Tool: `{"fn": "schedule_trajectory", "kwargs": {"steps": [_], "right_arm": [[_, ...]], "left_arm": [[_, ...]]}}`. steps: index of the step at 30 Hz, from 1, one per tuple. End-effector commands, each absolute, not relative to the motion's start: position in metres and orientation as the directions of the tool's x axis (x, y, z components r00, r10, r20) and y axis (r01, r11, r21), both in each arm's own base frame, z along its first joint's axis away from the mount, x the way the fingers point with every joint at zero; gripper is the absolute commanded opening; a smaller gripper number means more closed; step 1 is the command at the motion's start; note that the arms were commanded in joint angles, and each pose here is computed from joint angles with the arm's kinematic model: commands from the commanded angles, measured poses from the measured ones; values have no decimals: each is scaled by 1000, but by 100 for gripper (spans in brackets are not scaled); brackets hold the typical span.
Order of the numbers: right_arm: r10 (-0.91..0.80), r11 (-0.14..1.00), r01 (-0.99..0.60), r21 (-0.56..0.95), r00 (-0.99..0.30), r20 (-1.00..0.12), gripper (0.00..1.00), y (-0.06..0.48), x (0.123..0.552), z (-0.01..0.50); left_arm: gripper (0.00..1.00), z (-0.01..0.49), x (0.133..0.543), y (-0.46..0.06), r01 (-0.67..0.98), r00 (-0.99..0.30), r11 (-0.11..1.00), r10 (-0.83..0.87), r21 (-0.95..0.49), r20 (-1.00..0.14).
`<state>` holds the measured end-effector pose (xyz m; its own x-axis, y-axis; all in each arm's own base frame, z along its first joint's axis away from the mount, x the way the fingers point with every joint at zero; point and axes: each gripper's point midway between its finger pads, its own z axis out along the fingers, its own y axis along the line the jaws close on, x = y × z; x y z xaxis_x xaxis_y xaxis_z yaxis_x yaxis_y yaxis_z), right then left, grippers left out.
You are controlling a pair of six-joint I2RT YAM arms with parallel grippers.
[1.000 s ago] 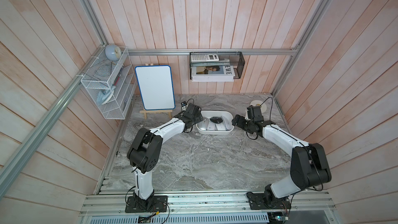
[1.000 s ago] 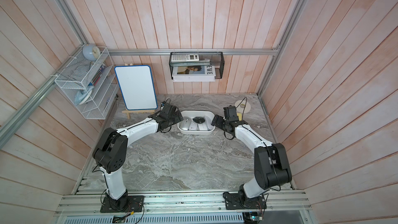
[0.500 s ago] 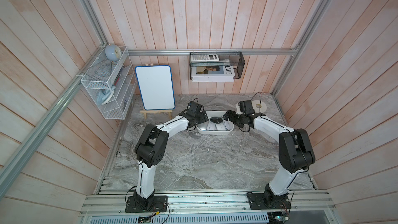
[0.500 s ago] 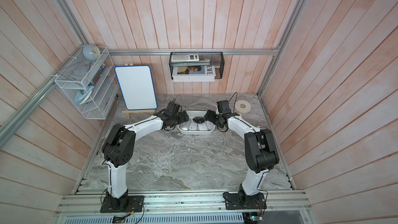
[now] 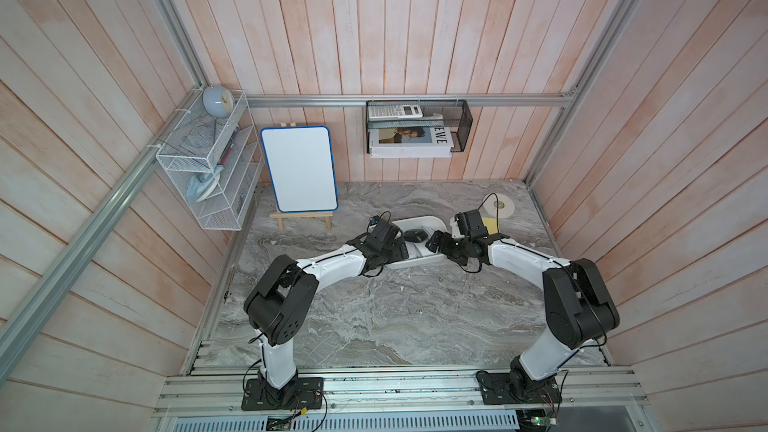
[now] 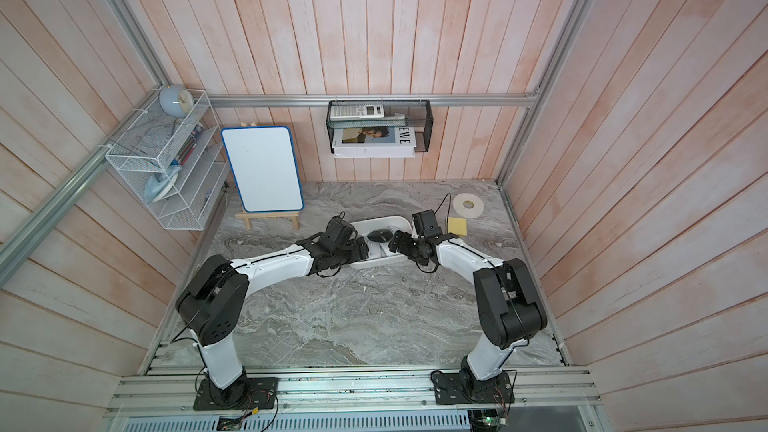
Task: Take out the mouse from the storage box
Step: Move the storage box to the center of the board.
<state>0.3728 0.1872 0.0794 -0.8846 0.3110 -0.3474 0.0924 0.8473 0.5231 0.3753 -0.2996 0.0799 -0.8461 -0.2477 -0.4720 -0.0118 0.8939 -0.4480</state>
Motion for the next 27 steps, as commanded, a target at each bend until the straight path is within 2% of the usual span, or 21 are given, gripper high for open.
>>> {"fn": "schedule_trajectory", "kwargs": {"steps": [1,7,10,12,20,27], "right_arm": [[327,826,77,559,-872,-364,92,192,366,89],[330,841,82,535,-861,-387,91,184,354,88],[373,884,187,428,-835,-406,92,146,360,75],[414,855,224,468,-838,-356,92,131,371,72],[330,802,101,589,-897,-296,91,163,416,82],[292,799,75,597,-916,-276,90,186,430,79]], "left_arm": [[90,92,377,-296,-27,-811,878,-299,-478,-503],[90,90,376,-274,-63,-790,912,-293,-404,-538],[91,87,382,-265,-92,-788,909,-315,-406,-529],[91,86,389,-263,-99,-789,904,-326,-417,-520],[91,82,414,-274,-97,-804,887,-337,-452,-490],[91,82,429,-281,-102,-807,883,-343,-459,-480]]}}
